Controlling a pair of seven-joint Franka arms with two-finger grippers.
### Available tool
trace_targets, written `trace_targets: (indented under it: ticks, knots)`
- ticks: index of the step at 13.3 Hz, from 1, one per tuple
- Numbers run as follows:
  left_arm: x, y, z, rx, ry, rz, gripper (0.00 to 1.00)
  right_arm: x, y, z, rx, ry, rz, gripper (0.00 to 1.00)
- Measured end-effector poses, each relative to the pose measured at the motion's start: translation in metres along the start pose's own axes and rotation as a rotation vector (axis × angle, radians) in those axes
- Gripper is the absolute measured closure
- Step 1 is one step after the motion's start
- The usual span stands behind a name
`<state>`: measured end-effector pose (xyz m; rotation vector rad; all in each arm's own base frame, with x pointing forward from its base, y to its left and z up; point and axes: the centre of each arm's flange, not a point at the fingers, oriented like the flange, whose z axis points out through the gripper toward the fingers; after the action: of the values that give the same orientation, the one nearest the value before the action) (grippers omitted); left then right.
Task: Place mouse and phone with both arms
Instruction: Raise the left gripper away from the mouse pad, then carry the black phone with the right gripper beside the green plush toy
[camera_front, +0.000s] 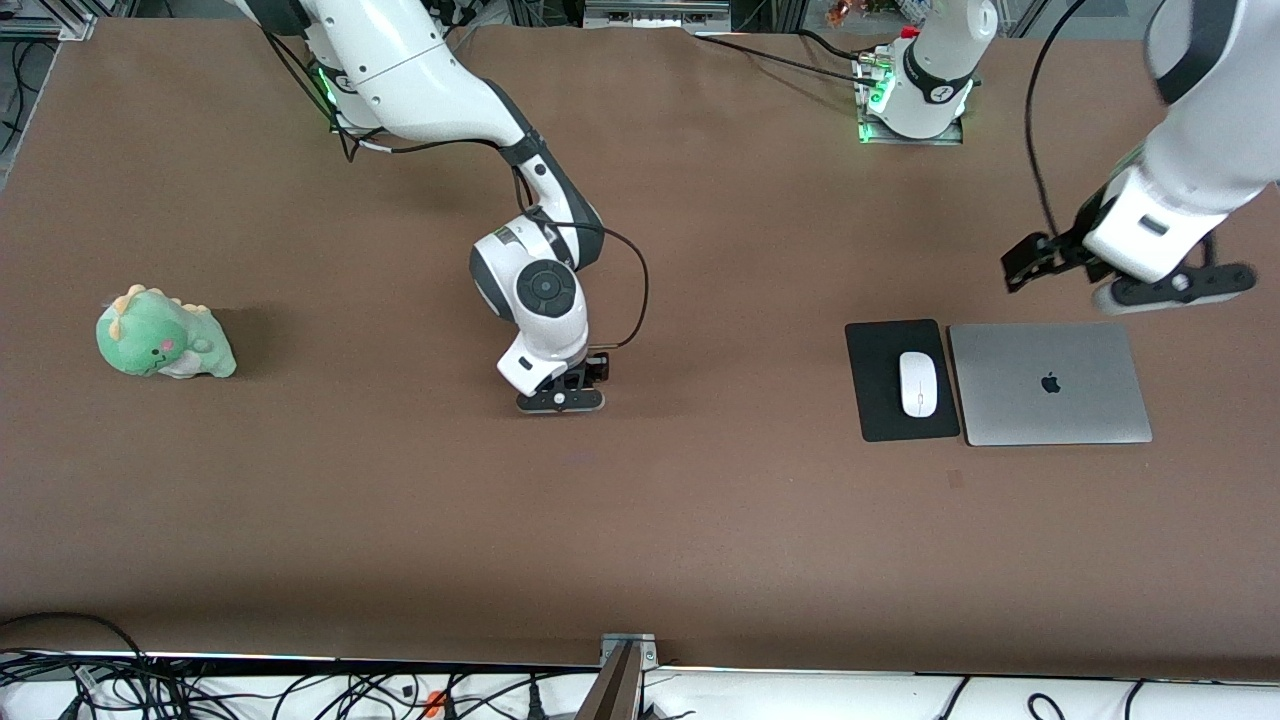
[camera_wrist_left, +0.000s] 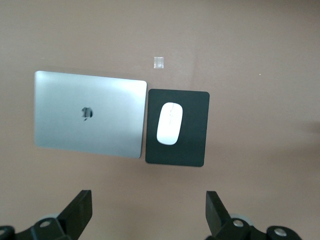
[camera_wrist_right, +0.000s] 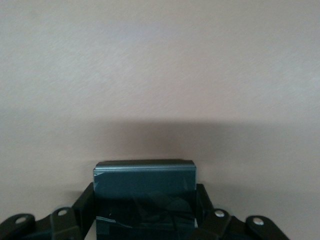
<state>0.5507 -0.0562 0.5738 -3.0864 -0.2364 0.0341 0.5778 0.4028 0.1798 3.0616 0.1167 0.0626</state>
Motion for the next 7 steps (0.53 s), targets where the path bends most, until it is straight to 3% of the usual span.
trace_targets:
  ticks: [3, 7]
  knots:
    - [-0.006, -0.006, -0.050, -0.004, 0.021, -0.008, 0.00, 0.034, 0.043, -0.026, -0.030, -0.063, -0.052, 0.20]
    - [-0.002, -0.017, -0.048, -0.010, 0.012, 0.013, 0.00, 0.070, 0.123, -0.053, -0.003, -0.099, -0.123, 0.20]
